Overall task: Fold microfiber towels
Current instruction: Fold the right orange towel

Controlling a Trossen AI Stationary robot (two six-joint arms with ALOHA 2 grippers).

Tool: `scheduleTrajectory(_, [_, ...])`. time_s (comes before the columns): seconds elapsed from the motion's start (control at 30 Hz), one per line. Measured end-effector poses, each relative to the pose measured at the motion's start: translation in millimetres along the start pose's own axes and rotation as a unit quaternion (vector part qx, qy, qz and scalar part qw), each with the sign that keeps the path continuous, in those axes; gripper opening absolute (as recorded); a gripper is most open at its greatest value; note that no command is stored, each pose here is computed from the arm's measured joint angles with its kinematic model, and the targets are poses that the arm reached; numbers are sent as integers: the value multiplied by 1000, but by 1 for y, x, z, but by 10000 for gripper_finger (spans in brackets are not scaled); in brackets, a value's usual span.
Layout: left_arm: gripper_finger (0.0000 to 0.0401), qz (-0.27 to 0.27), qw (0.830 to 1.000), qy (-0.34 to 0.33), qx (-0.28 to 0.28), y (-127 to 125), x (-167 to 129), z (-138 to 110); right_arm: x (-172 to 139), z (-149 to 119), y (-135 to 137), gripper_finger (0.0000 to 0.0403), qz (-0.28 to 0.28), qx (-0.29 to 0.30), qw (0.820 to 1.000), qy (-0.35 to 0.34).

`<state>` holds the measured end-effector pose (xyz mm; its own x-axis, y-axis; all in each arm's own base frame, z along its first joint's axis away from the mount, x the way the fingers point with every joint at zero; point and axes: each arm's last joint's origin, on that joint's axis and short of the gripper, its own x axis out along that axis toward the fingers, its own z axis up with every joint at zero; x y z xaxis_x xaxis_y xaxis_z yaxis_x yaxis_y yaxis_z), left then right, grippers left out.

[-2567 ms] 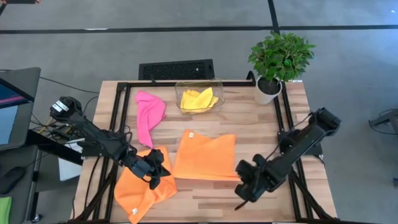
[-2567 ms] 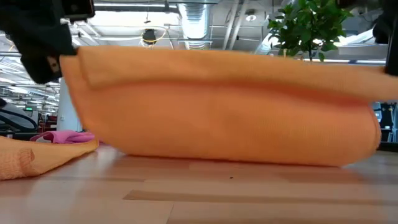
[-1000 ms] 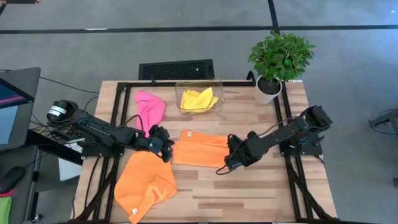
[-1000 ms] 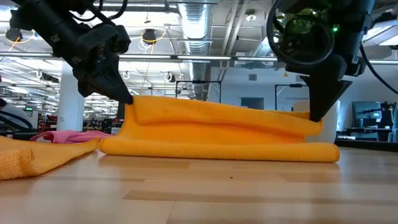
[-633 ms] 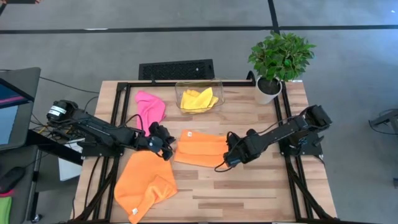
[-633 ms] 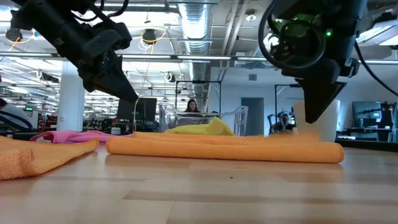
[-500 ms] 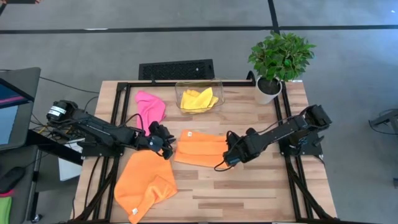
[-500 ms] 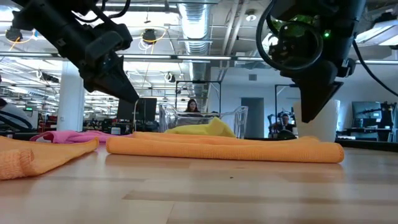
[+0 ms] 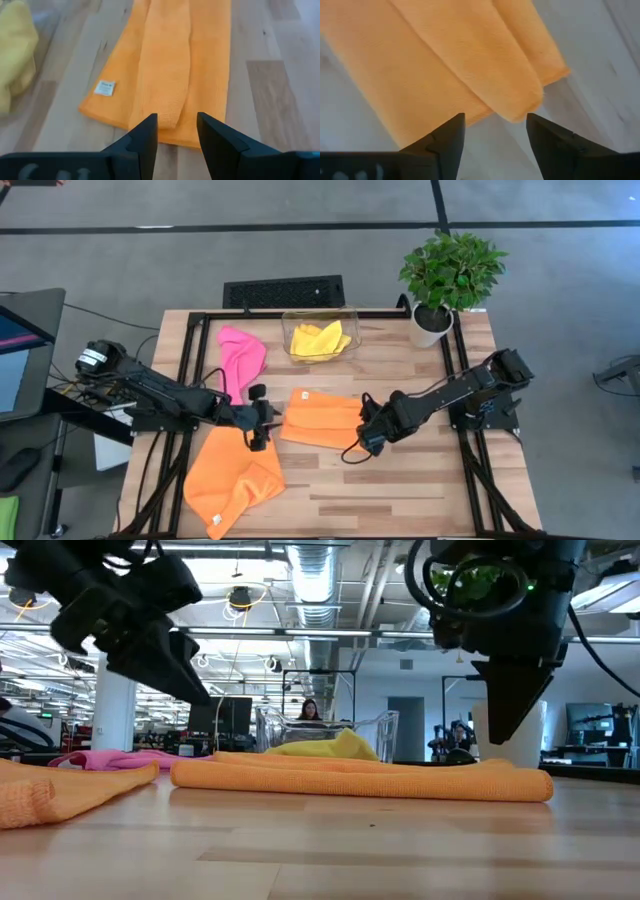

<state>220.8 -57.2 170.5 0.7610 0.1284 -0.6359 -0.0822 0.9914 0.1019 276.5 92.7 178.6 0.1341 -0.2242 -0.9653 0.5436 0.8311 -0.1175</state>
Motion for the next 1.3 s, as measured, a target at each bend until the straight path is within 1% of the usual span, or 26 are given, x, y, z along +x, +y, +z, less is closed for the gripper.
scheduleTrajectory(0.17, [130,12,999,-2,45,0,1,-8,-1,-1,3,230,8,-3,1000,-6])
scheduleTrajectory(0.27, [130,24,998,5,53,1,3,-14,-1,-2,3,228,8,-3,1000,-5])
scheduleTrajectory(0.33, [129,36,997,14,59,1,7,-17,-1,-2,3,228,8,-3,1000,-6])
scheduleTrajectory(0.5, [129,40,994,26,103,-4,23,-23,-1,-1,4,228,10,-2,1000,-7])
scheduleTrajectory(0.73, [129,64,984,46,160,-10,41,-19,-1,-1,4,227,14,-1,1000,-10])
scheduleTrajectory(0.83, [129,66,979,59,184,-13,49,-19,-1,0,4,227,14,0,1000,-10])
scheduleTrajectory(1.0, [129,92,970,78,212,-15,61,-20,-1,0,4,227,15,0,1000,-11])
scheduleTrajectory(1.2, [129,107,965,61,232,-19,65,-3,-2,0,5,227,16,0,1000,-11])
scheduleTrajectory(1.3, [129,130,960,60,239,-16,65,2,-2,0,5,227,16,0,1000,-12])
